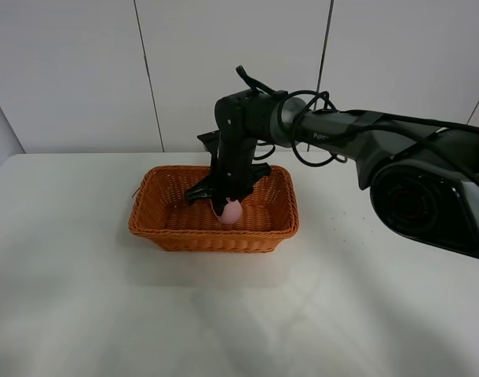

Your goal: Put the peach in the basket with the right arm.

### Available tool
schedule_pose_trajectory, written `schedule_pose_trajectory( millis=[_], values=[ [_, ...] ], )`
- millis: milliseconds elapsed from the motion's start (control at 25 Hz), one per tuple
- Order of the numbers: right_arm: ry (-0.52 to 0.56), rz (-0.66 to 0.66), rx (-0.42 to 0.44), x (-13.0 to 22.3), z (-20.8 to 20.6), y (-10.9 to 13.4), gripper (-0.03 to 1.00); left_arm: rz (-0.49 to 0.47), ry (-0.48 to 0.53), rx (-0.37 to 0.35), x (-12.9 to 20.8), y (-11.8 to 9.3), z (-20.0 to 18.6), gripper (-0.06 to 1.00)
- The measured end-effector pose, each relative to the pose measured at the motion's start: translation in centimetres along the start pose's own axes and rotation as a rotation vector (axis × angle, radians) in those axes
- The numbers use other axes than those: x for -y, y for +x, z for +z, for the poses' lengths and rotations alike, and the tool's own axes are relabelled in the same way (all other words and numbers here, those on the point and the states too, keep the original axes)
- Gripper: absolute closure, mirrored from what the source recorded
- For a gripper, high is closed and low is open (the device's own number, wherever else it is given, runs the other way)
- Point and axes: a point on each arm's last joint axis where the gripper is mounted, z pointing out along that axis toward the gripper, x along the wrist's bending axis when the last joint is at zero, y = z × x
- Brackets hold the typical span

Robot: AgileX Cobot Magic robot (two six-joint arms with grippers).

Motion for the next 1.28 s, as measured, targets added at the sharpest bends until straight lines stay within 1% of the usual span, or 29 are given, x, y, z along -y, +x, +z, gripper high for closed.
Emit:
schedule_pose_trajectory(
  millis=[40,80,120,200,320,440,520,680,760,880,960,1080,1160,1280],
  values=[
    [0.001,0.005,0.0,0.0,0.0,0.0,0.48,0.0,0.0,0.0,0.0,0.0,0.0,-0.04],
    [0.003,0.006,0.0,0.0,0.0,0.0,0.41,0.0,0.0,0.0,0.0,0.0,0.0,-0.04],
    [0.004,0.006,0.0,0.0,0.0,0.0,0.35,0.0,0.0,0.0,0.0,0.0,0.0,-0.04],
    [0.008,0.006,0.0,0.1,0.0,0.0,0.3,0.0,0.0,0.0,0.0,0.0,0.0,-0.04],
    [0.009,0.006,0.0,0.1,-0.9,0.0,0.28,0.0,0.0,0.0,0.0,0.0,0.0,-0.04],
    [-0.025,0.003,0.0,-0.7,-3.4,0.1,0.27,0.0,0.0,0.0,0.0,0.0,0.0,-0.04],
    [-0.055,-0.002,0.007,-1.5,-5.7,0.1,0.27,0.0,0.0,0.0,0.0,0.0,0.0,-0.04],
    [-0.187,-0.004,0.002,-3.2,-10.3,0.2,0.27,0.0,0.0,0.0,0.0,0.0,0.0,-0.04],
    [-0.234,-0.002,0.0,-3.6,-11.7,0.2,0.27,0.0,0.0,0.0,0.0,0.0,0.0,-0.04],
    [-0.243,0.008,0.003,-3.7,-12.2,-0.3,0.27,0.0,0.0,0.0,0.0,0.0,0.0,-0.04],
    [-0.239,0.023,0.009,-3.8,-12.0,-1.1,0.27,0.0,0.0,0.0,0.0,0.0,0.0,-0.04],
    [-0.24,0.062,0.026,-3.9,-12.1,-3.4,0.27,0.0,0.0,0.0,0.0,0.0,0.0,-0.04],
    [-0.241,0.09,0.043,-3.9,-12.2,-5.6,0.27,0.0,0.0,0.0,0.0,0.0,0.0,-0.04],
    [-0.243,0.169,0.077,-3.6,-12.4,-10.3,0.27,0.0,0.0,0.0,0.0,0.0,0.0,-0.04]
  ],
)
